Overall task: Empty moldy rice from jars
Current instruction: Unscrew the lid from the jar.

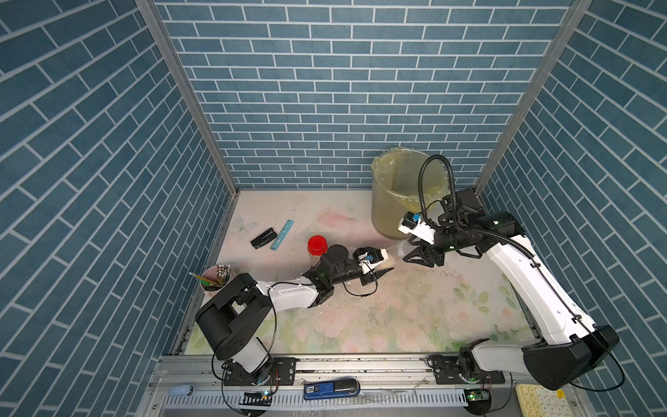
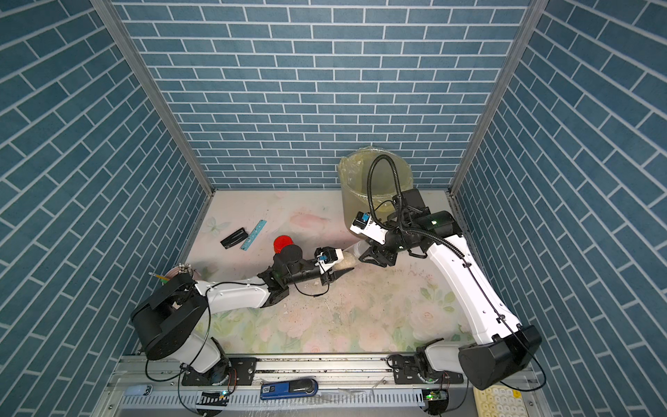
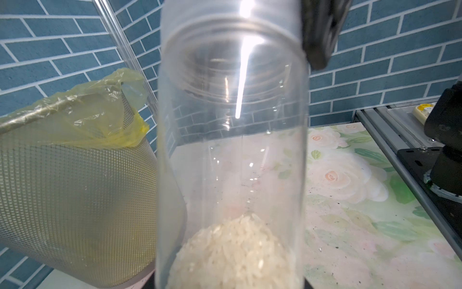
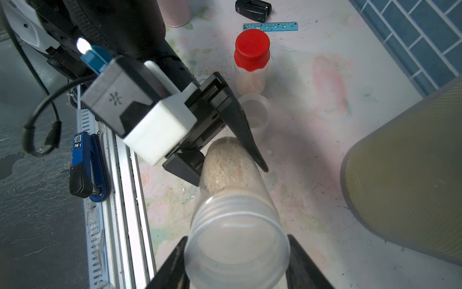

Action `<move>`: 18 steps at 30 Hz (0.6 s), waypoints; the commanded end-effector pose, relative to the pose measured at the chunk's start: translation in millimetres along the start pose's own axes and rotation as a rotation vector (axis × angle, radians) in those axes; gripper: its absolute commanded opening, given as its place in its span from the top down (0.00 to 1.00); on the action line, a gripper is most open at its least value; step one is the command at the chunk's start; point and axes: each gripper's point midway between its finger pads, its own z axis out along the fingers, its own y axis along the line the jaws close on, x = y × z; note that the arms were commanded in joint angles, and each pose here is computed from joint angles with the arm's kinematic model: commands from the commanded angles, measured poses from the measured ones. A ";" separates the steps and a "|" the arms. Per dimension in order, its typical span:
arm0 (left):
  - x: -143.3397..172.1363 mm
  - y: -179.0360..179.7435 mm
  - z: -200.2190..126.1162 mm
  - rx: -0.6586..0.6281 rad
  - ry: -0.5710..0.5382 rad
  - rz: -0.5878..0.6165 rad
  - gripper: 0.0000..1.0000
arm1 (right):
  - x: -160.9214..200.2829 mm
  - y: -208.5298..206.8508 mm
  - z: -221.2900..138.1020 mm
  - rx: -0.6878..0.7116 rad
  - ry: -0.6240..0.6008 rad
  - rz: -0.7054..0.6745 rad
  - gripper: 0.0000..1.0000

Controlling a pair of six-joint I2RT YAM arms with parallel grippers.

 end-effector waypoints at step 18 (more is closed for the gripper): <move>38.1 4.7 -3.7 0.105 0.126 -0.081 1.00 | 7.2 4.9 -11.2 0.066 -0.014 -0.142 1.00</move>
